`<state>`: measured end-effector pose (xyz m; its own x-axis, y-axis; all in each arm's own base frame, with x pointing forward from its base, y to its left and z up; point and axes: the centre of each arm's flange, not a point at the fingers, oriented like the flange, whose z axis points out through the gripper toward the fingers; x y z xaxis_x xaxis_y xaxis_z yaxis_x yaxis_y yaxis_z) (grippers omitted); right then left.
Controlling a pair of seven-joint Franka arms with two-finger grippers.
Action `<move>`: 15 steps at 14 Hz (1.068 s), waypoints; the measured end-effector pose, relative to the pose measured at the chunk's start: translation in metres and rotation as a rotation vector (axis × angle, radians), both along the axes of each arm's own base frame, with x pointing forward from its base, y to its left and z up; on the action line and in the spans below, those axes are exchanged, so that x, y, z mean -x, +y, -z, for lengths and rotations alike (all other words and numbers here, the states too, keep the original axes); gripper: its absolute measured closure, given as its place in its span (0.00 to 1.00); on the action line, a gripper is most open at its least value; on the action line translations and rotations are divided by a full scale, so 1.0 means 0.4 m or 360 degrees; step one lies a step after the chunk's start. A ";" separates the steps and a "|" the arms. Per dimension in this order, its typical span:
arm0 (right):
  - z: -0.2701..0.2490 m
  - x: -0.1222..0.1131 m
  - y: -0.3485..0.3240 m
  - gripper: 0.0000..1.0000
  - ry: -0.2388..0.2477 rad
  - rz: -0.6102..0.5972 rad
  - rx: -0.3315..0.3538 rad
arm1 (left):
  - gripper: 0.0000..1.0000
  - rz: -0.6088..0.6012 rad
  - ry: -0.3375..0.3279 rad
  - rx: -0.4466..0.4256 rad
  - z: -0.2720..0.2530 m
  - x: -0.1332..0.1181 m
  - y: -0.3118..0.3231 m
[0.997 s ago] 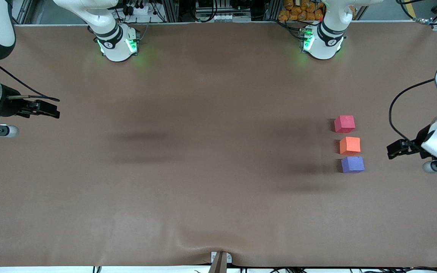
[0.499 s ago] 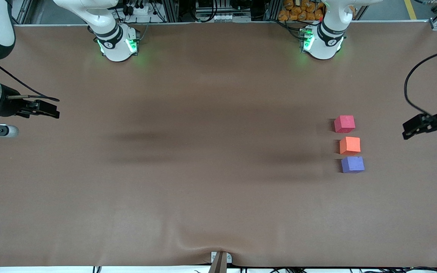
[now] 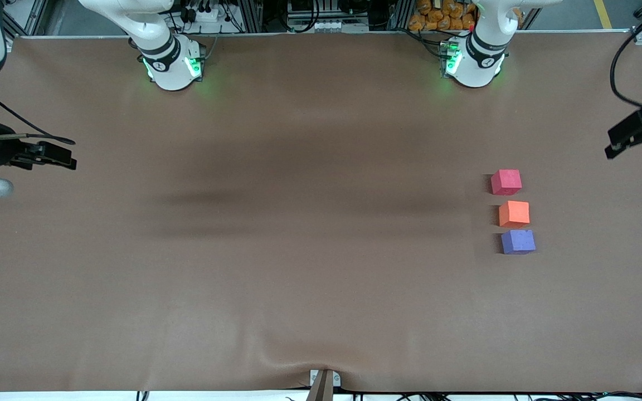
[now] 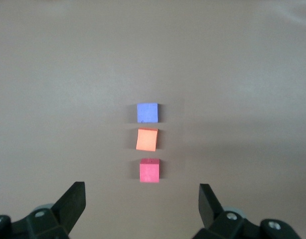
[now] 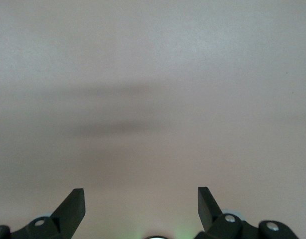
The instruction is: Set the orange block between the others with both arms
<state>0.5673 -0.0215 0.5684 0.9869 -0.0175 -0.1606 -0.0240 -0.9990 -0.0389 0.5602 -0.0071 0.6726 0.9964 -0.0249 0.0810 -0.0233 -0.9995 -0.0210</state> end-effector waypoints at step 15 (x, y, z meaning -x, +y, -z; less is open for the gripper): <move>0.001 0.040 -0.012 0.00 -0.0001 0.0011 -0.0002 | 0.00 -0.0018 0.0095 -0.0001 0.036 0.008 0.015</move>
